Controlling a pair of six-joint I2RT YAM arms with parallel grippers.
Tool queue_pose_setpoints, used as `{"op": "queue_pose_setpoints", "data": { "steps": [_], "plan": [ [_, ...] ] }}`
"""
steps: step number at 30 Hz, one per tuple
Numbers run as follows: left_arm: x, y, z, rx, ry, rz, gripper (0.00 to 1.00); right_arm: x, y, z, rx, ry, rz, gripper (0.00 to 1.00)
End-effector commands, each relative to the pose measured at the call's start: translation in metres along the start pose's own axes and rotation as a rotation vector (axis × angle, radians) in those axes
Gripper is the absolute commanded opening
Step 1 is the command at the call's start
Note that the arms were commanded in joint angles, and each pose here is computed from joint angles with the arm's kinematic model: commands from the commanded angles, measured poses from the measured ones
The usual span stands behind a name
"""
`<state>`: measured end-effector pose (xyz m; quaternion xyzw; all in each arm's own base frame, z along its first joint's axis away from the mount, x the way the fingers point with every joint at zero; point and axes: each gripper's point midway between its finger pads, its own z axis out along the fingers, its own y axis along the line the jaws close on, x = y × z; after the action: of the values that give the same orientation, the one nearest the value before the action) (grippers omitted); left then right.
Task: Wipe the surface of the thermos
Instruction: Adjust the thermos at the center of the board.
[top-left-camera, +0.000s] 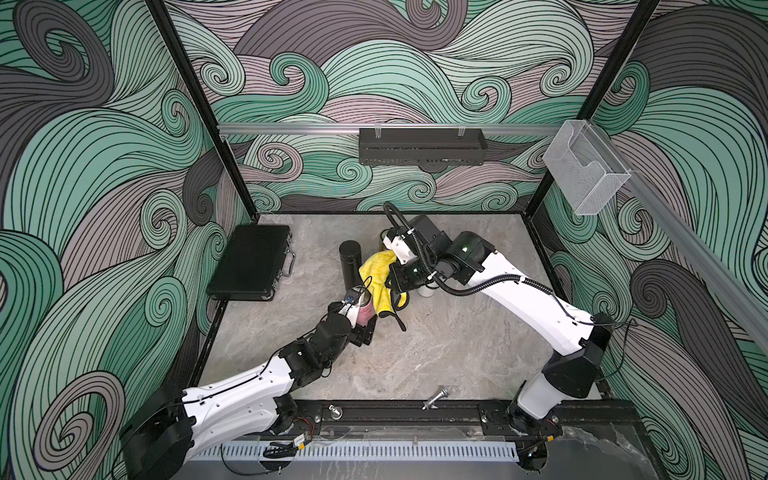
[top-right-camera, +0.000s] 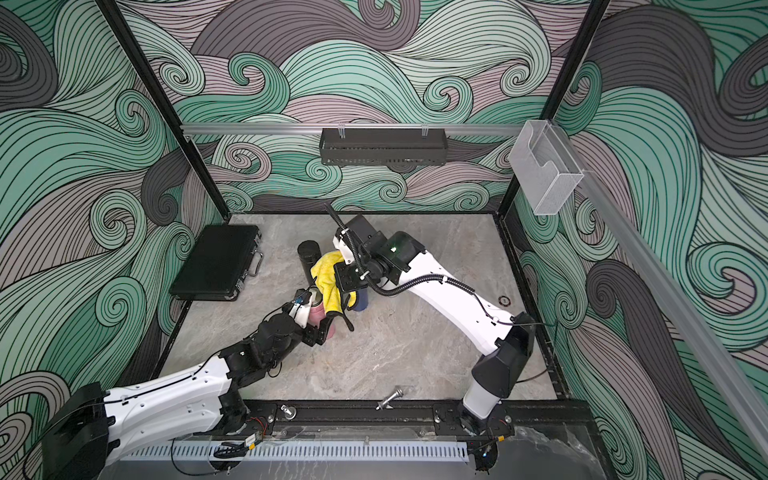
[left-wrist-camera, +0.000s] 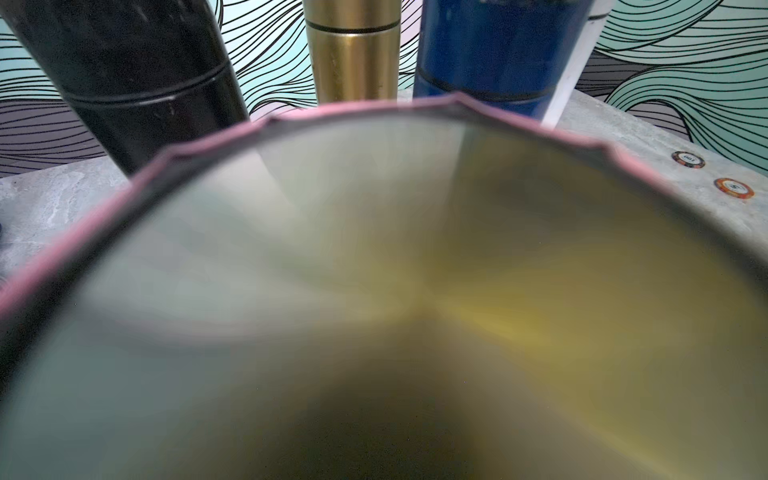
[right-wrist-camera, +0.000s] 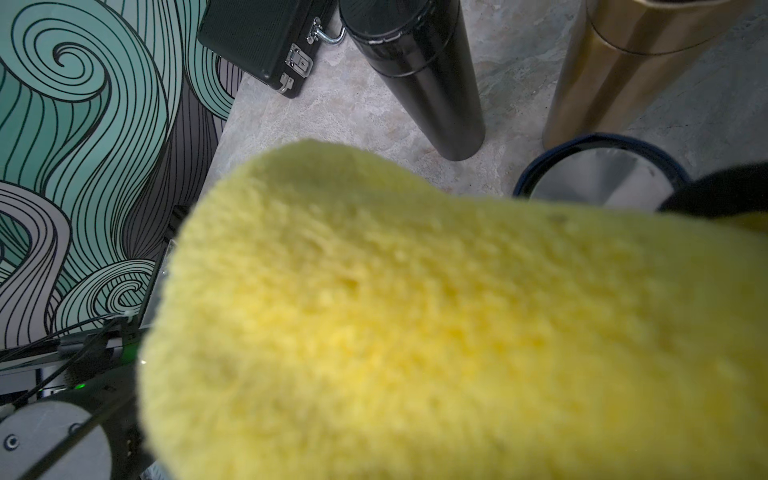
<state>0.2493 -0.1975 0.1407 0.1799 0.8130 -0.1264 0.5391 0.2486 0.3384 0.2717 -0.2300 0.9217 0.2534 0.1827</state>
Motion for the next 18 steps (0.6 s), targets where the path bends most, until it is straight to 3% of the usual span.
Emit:
{"op": "queue_pose_setpoints", "data": {
  "steps": [1,16,18],
  "plan": [
    [-0.007,0.001,0.002,-0.019,-0.026,-0.02,0.89,-0.001,-0.004,-0.005,0.015,0.011,-0.015,0.0],
    [-0.006,0.008,0.006,-0.06,-0.059,-0.047,0.73,-0.009,-0.009,0.005,0.049,0.097,-0.055,0.0],
    [-0.006,0.008,0.006,-0.058,-0.062,-0.036,0.62,-0.009,-0.009,0.005,0.056,0.121,-0.064,0.0]
  ]
}}
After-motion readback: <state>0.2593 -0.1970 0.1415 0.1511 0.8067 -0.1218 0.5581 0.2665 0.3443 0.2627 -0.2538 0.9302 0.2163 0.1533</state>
